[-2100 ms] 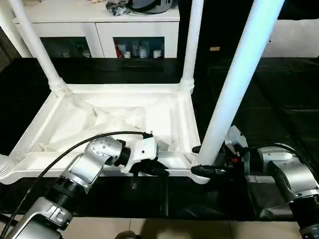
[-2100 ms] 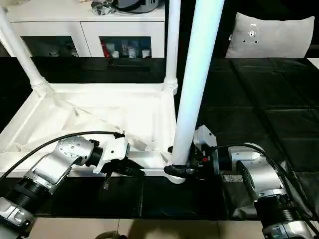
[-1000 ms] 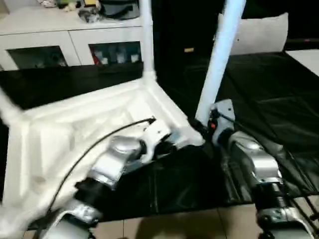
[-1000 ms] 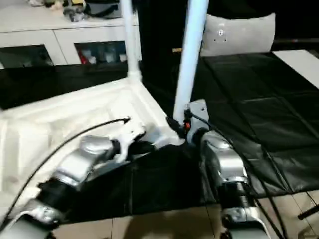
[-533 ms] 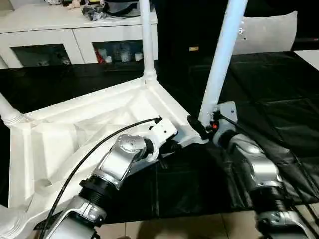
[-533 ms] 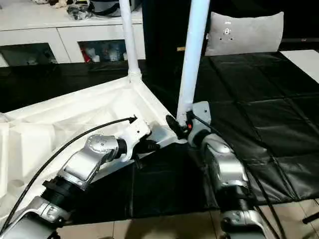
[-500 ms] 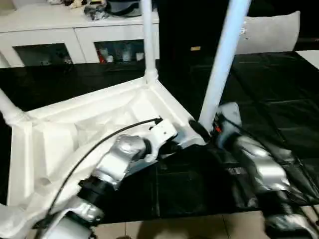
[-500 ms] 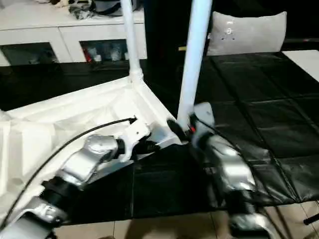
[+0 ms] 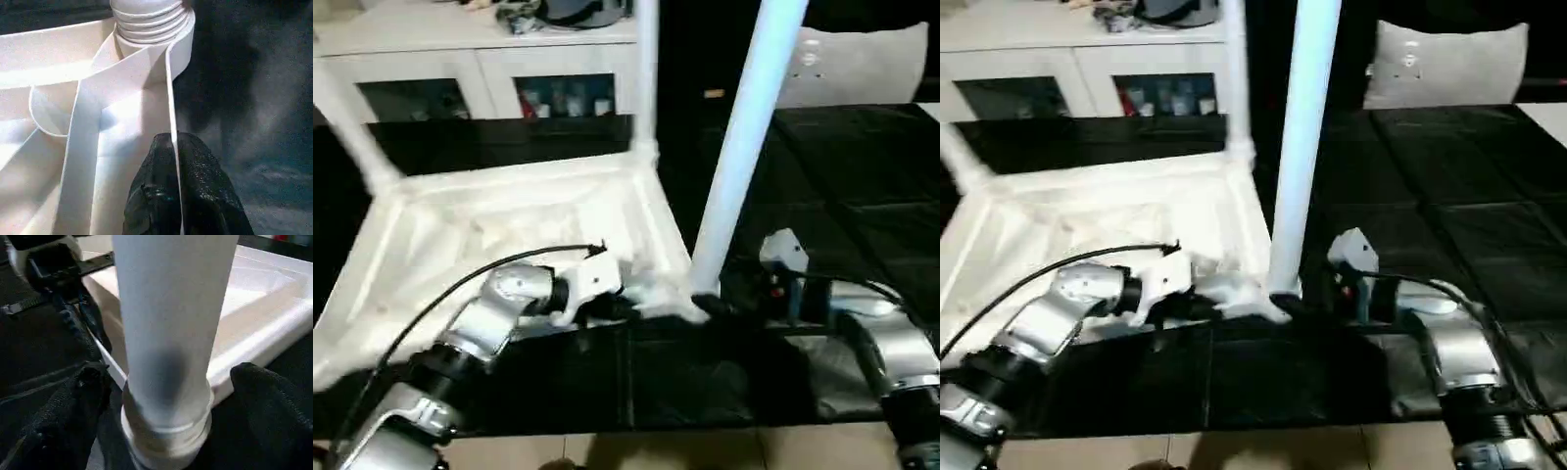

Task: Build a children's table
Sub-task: Rotate leg to tighten

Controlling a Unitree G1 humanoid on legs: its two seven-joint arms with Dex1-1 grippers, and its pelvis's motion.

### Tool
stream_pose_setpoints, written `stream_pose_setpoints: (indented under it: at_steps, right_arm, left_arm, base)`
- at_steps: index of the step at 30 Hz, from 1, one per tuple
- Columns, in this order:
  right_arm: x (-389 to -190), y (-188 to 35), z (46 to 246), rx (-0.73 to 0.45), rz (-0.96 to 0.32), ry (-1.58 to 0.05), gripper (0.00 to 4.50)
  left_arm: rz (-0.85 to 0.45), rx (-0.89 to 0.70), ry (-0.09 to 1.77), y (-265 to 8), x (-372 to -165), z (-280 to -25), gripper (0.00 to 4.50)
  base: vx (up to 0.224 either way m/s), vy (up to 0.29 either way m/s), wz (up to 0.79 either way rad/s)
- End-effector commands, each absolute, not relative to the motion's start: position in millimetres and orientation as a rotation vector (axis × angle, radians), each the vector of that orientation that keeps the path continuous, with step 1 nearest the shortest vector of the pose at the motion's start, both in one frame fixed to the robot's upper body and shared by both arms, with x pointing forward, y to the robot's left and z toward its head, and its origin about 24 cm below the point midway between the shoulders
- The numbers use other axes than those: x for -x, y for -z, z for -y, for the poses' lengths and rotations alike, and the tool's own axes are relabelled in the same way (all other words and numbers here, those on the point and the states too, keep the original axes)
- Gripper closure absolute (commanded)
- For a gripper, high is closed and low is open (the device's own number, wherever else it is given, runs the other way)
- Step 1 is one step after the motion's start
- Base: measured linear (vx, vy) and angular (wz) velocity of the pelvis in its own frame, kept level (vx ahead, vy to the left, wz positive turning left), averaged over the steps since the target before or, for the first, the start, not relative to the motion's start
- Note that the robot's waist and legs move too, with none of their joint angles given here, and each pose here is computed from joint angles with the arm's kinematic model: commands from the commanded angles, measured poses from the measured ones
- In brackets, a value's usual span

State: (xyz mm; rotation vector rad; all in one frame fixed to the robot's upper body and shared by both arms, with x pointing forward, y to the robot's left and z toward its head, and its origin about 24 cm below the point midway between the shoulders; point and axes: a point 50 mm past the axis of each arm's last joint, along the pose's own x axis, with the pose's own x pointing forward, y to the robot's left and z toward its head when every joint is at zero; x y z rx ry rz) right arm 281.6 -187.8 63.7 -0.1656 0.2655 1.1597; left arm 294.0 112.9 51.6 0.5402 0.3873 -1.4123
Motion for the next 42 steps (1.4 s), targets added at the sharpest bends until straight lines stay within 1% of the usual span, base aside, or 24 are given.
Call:
stream_pose_setpoints:
  at_steps: [1,2,3,6,7,9,11,12,13,16,19,21,22,23,24,28,33,37,40,41,42]
  right_arm:
    - [-281.0,-72.3,187.8,0.184,-0.248,-1.238,0.42]
    - [-279.6,-74.2,187.4,0.178,-0.251,-1.278,0.62]
    - [-278.9,-74.9,187.0,0.174,-0.253,-1.295,0.62]
    - [-277.8,-75.8,186.2,0.169,-0.255,-1.321,0.89]
    - [-274.3,-74.9,185.1,0.162,-0.278,-1.381,0.98]
    - [-272.3,-73.4,183.7,0.158,-0.290,-1.406,1.20]
    - [-271.5,-72.7,182.6,0.158,-0.293,-1.417,1.43]
    - [-271.2,-72.4,182.3,0.157,-0.294,-1.421,1.43]
    - [-270.2,-71.4,181.3,0.157,-0.299,-1.430,1.63]
    - [-268.7,-69.2,179.9,0.155,-0.308,-1.442,1.75]
    - [-267.4,-67.1,178.8,0.152,-0.315,-1.452,2.05]
    - [-266.9,-65.6,177.8,0.151,-0.319,-1.456,2.10]
    - [-266.7,-65.2,177.4,0.150,-0.320,-1.457,2.29]
    - [-266.5,-64.6,176.9,0.147,-0.321,-1.457,2.29]
    - [-266.1,-64.0,176.5,0.146,-0.323,-1.458,2.41]
    - [-264.6,-62.8,175.5,0.140,-0.326,-1.461,2.52]
    - [-264.0,-62.0,175.4,0.143,-0.337,-1.463,2.54]
    - [-261.5,-61.2,174.9,0.104,-0.359,-1.477,2.54]
    - [-260.0,-58.6,171.0,0.064,-0.363,-1.446,2.54]
    - [-260.2,-58.5,170.7,0.061,-0.363,-1.442,2.54]
    - [-261.8,-57.3,167.4,0.032,-0.364,-1.400,2.54]
  left_arm:
    - [-0.433,-0.597,1.509,-44.5,-285.5,-115.3,4.50]
    - [-0.444,-0.605,1.540,-44.3,-283.7,-118.7,4.50]
    - [-0.450,-0.609,1.555,-44.3,-282.8,-120.2,4.50]
    - [-0.456,-0.614,1.577,-44.5,-281.6,-122.2,4.50]
    - [-0.465,-0.632,1.617,-44.6,-279.8,-125.4,4.50]
    - [-0.468,-0.639,1.630,-44.6,-279.1,-126.8,4.50]
    - [-0.470,-0.640,1.635,-44.5,-278.9,-127.2,4.50]
    - [-0.471,-0.640,1.637,-44.4,-278.8,-127.3,4.50]
    - [-0.470,-0.641,1.641,-44.3,-278.7,-127.6,4.50]
    - [-0.469,-0.641,1.646,-43.8,-278.3,-127.9,4.50]
    - [-0.469,-0.639,1.655,-43.4,-277.6,-128.0,4.50]
    - [-0.468,-0.638,1.660,-43.0,-277.3,-128.0,4.50]
    - [-0.467,-0.637,1.660,-43.0,-277.2,-128.0,4.50]
    - [-0.467,-0.636,1.660,-42.9,-277.2,-128.0,4.50]
    - [-0.468,-0.635,1.660,-42.8,-277.0,-128.1,4.50]
    - [-0.473,-0.624,1.663,-41.9,-275.9,-128.5,4.50]
    - [-0.476,-0.616,1.666,-41.3,-275.0,-128.8,4.50]
    - [-0.469,-0.602,1.655,-41.9,-275.5,-127.3,4.50]
    - [-0.459,-0.523,1.612,-43.7,-276.5,-121.9,4.50]
    - [-0.458,-0.519,1.609,-43.8,-276.6,-121.6,4.50]
    - [-0.456,-0.480,1.579,-45.4,-277.9,-118.1,4.50]
  base:
    - [0.000,0.000,0.00]
    - [0.000,0.000,0.00]
    - [0.000,0.000,0.00]
    - [0.000,0.000,0.00]
    - [0.000,0.000,0.00]
    - [0.000,0.000,0.00]
    - [0.000,0.000,0.00]
    - [0.000,0.000,0.00]
    - [0.000,0.000,0.00]
    - [0.000,0.000,0.00]
    - [0.000,0.000,0.00]
    - [0.000,0.000,0.00]
    - [0.000,0.000,0.00]
    - [0.000,0.000,0.00]
    - [0.000,0.000,0.00]
    - [0.000,0.000,0.00]
    - [0.000,0.000,0.00]
    - [0.000,0.000,0.00]
    - [0.000,0.000,0.00]
    - [0.000,0.000,0.00]
    - [0.000,0.000,0.00]
